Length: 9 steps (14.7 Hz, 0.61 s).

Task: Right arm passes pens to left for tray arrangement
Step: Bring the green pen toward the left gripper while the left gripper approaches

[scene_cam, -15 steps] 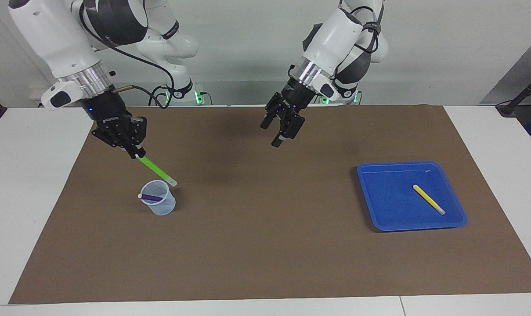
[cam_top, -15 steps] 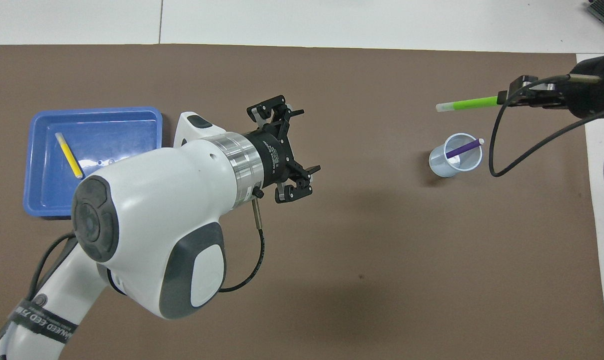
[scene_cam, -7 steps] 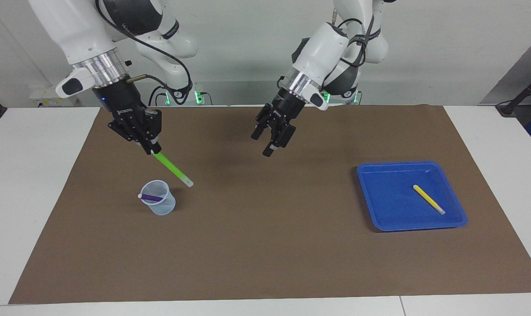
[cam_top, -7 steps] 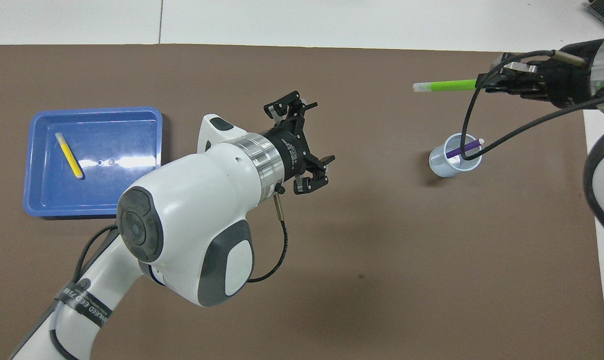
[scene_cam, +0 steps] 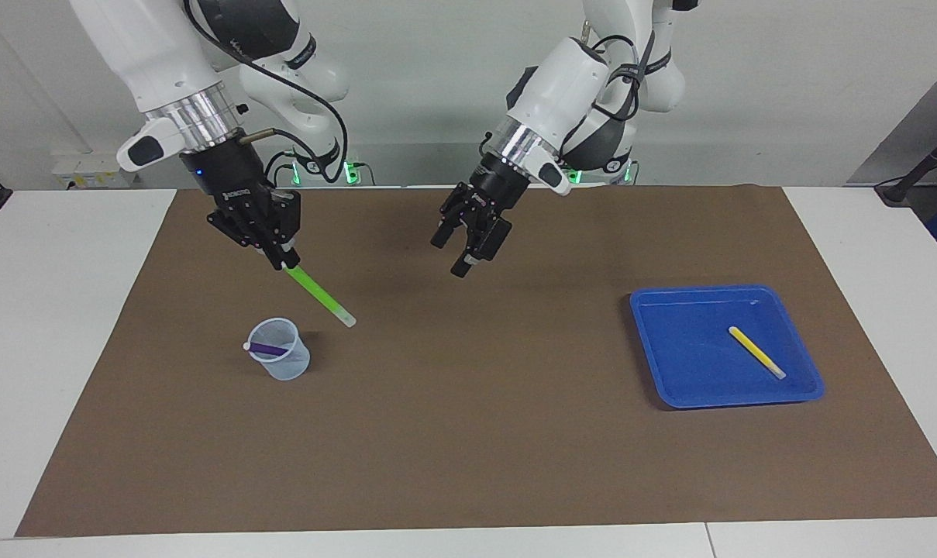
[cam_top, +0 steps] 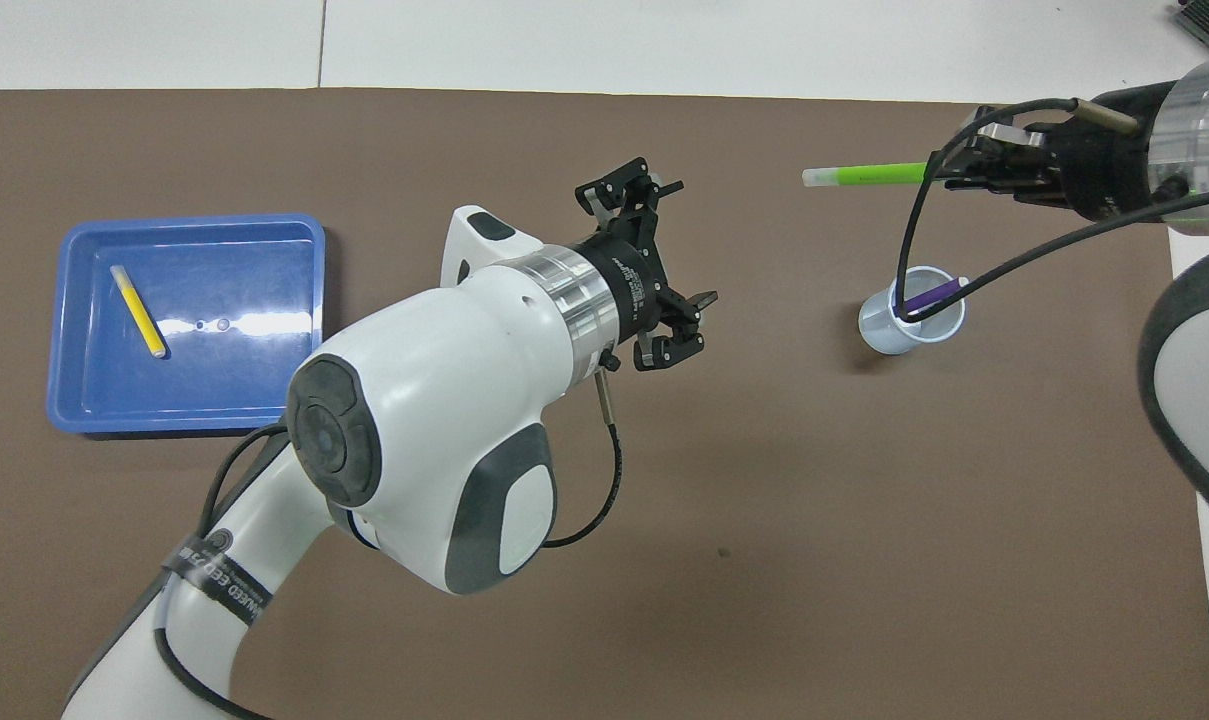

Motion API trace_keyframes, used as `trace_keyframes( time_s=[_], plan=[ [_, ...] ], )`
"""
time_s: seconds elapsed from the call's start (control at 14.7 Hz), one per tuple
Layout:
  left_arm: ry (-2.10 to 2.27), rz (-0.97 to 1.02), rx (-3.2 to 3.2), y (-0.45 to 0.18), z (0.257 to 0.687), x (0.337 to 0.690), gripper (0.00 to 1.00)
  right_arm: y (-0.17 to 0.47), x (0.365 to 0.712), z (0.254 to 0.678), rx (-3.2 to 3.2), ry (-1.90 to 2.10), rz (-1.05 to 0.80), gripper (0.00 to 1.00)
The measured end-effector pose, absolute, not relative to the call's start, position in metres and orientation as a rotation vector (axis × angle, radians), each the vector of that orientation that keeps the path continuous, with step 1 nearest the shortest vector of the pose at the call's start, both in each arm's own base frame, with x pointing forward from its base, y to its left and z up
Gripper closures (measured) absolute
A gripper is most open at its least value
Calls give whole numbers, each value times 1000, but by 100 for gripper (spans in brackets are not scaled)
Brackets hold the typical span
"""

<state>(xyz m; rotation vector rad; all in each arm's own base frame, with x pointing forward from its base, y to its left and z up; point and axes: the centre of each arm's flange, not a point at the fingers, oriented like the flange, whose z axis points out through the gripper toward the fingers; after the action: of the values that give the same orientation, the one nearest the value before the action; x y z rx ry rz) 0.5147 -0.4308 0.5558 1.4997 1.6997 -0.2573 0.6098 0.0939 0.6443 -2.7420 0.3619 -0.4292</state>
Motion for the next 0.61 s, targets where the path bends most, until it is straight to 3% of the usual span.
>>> trace_keyframes(
  time_s=[0.61],
  plan=[
    [1660,-283,1502,-471,542,521,4,129,606,651,-2698,390,-454,82]
  ],
)
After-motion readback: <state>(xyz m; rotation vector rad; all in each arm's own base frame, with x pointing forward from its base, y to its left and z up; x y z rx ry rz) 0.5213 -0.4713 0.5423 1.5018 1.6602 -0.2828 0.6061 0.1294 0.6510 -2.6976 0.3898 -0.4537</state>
